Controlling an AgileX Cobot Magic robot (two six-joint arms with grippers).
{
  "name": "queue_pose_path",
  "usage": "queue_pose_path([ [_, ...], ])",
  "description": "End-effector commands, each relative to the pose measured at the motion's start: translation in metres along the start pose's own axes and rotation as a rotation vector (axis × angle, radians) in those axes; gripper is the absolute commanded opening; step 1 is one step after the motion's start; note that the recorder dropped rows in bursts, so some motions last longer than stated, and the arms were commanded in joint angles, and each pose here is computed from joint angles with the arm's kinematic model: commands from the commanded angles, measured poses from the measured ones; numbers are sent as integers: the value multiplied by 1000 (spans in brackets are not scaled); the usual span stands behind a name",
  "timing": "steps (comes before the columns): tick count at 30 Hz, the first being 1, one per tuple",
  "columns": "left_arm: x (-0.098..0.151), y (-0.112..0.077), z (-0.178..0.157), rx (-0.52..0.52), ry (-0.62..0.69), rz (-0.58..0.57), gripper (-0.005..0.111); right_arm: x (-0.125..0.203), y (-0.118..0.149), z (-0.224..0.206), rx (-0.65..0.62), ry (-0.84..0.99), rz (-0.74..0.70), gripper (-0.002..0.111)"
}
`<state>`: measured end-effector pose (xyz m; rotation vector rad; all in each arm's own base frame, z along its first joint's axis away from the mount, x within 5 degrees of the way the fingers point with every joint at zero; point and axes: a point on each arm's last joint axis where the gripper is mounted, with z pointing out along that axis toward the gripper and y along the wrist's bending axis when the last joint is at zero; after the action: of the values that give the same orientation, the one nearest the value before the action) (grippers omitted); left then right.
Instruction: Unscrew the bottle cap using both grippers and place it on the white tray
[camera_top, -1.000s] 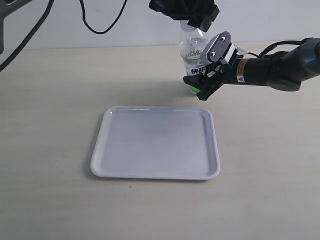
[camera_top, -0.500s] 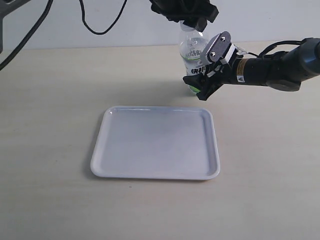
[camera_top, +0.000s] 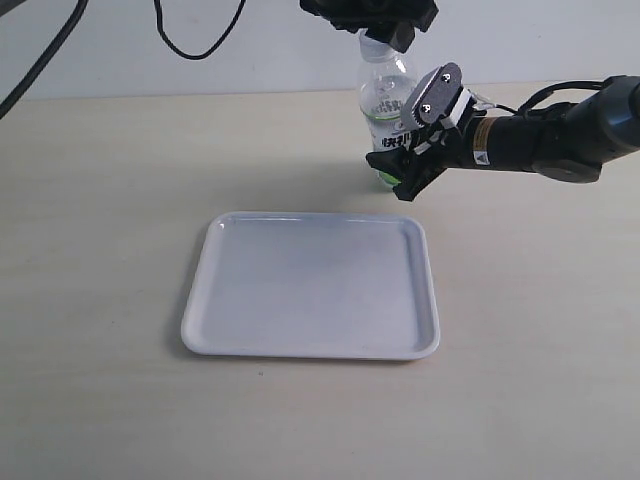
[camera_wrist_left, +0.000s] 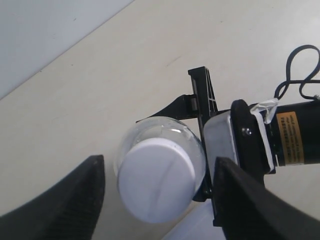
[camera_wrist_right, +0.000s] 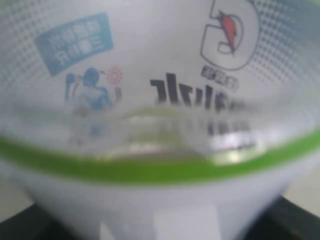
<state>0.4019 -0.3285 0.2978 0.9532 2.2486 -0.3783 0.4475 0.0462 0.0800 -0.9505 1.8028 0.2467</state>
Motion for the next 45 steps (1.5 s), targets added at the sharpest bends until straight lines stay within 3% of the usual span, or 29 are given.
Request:
queue_pose_path([
  [1,-4,-2,-7,-2,-17,4,61,5,4,1,-16,20,-11,0],
  [41,-2,-1,0,-4,-15,-30,60,5,4,1,-16,20,-11,0],
  [43,-1,-1,0,-3,-11,-41,57,5,4,1,-16,20,-11,0],
  [45,-1,-1,0,-3,-9,-53,45,5,4,1,-16,20,-11,0],
])
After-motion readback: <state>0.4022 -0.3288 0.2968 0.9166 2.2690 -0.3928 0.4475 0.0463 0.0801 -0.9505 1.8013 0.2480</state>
